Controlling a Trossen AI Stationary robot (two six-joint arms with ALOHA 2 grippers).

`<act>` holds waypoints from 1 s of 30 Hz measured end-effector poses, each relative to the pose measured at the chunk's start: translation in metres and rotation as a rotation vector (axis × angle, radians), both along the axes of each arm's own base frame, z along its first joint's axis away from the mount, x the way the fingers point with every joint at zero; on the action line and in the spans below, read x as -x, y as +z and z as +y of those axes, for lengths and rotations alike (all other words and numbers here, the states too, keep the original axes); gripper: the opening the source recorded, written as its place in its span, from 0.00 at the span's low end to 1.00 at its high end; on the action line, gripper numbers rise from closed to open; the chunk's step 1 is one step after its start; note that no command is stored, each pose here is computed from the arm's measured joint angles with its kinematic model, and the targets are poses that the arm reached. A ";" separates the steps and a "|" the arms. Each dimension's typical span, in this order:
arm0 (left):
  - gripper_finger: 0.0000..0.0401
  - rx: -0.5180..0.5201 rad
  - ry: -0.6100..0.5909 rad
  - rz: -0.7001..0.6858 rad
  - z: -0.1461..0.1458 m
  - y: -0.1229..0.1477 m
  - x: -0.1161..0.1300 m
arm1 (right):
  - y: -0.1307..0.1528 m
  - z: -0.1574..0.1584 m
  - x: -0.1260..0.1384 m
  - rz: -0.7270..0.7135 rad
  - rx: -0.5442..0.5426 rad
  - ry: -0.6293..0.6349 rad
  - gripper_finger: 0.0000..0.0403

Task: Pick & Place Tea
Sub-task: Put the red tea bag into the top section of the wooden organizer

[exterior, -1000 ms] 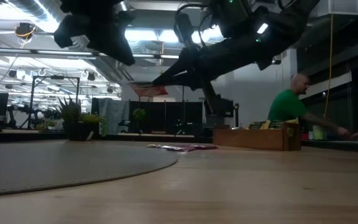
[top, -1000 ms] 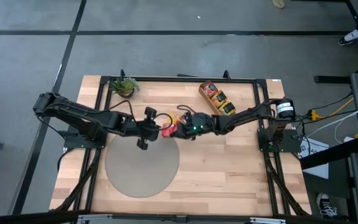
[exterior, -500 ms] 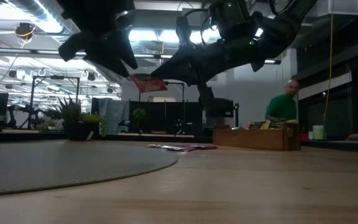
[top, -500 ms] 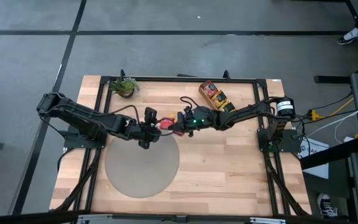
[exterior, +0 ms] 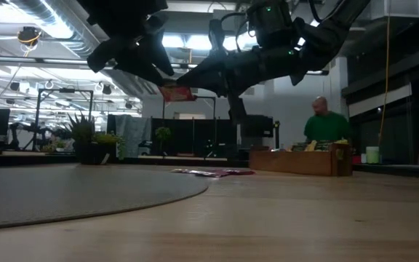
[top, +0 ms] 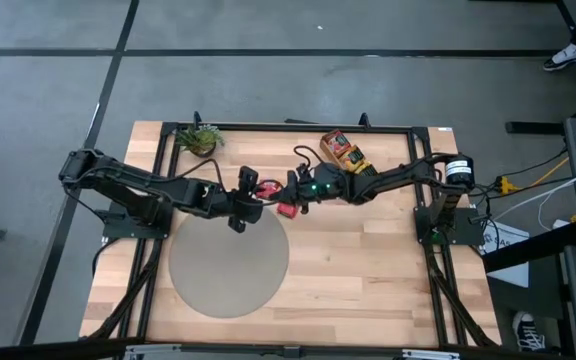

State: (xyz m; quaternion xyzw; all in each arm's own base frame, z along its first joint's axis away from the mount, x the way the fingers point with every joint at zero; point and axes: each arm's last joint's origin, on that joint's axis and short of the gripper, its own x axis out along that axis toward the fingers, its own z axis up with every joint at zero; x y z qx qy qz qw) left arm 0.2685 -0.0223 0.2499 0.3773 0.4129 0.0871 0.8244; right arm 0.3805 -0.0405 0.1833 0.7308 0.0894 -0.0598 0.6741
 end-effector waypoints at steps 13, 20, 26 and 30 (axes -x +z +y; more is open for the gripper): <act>0.08 -0.004 0.005 0.006 0.005 0.000 0.000 | 0.002 0.001 0.000 -0.025 -0.009 0.051 0.01; 0.01 -0.009 -0.031 0.027 0.004 0.000 0.000 | 0.005 0.002 -0.001 -0.056 -0.023 0.059 0.02; 0.01 0.081 0.040 -0.027 0.004 -0.001 0.000 | 0.003 0.003 0.000 -0.041 0.067 0.093 0.09; 0.01 0.170 0.103 -0.076 0.004 -0.001 0.000 | 0.002 0.001 0.000 -0.046 0.145 0.134 0.15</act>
